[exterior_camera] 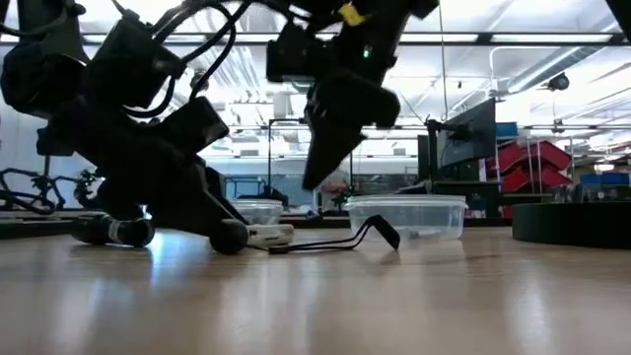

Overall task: Insert battery
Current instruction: Insert the silver battery into the flashlight's battery compartment

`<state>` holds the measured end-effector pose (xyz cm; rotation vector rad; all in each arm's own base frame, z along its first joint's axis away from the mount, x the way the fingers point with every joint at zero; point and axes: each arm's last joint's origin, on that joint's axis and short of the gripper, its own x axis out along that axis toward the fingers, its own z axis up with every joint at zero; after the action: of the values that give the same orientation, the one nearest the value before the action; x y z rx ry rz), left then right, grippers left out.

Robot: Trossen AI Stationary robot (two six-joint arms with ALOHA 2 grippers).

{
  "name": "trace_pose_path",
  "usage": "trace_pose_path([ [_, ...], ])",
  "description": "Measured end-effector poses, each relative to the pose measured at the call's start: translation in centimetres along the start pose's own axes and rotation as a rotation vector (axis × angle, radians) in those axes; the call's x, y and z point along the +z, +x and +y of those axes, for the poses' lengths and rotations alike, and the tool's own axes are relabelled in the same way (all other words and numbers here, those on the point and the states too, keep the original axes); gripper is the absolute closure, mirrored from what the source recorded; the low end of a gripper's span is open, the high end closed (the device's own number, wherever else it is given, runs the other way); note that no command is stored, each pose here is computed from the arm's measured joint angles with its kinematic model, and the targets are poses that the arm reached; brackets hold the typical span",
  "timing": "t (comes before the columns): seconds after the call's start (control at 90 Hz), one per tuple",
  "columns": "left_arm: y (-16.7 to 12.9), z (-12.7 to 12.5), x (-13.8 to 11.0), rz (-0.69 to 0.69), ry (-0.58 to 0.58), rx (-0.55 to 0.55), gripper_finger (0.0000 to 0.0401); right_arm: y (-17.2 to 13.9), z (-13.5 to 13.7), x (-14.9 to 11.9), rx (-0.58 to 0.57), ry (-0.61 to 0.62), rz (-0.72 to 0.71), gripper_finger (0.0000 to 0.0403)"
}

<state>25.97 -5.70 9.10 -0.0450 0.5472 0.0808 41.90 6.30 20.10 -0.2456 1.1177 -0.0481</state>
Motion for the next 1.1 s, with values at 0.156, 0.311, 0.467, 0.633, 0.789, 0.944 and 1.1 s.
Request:
trace_pose_path([
  [0.156, 0.0, 0.1, 0.0, -0.005, -0.008, 0.022, 0.0229, -1.4, -0.4, -0.2, -0.005, 0.004, 0.008, 0.0401],
  [0.311, 0.0, 0.1, 0.0, -0.003, -0.025, 0.032, 0.0245, -2.7, -0.8, -0.5, -0.005, 0.005, 0.032, 0.0401],
  [0.467, 0.0, 0.2, 0.0, -0.006, -0.026, 0.047, 0.0267, -4.5, -2.1, -1.0, -0.014, 0.040, 0.051, 0.0401],
  [0.633, 0.1, 0.4, -0.1, -0.010, -0.033, 0.088, 0.0296, -5.3, -2.9, -1.0, -0.012, 0.063, 0.036, 0.0401],
  [0.789, 0.1, 0.4, -0.1, -0.008, -0.115, 0.091, 0.0324, -4.7, -2.9, -1.6, 0.010, 0.029, 0.051, 0.0401],
  [0.944, 0.1, 0.4, -0.2, -0.005, -0.228, 0.070, 0.0336, -3.3, -2.6, -2.1, 0.008, 0.015, 0.021, 0.0401],
  [1.1, 0.2, 0.5, -0.2, 0.000, -0.280, 0.063, 0.0324, -1.7, -2.0, -2.1, 0.053, -0.006, -0.097, 0.0400],
])
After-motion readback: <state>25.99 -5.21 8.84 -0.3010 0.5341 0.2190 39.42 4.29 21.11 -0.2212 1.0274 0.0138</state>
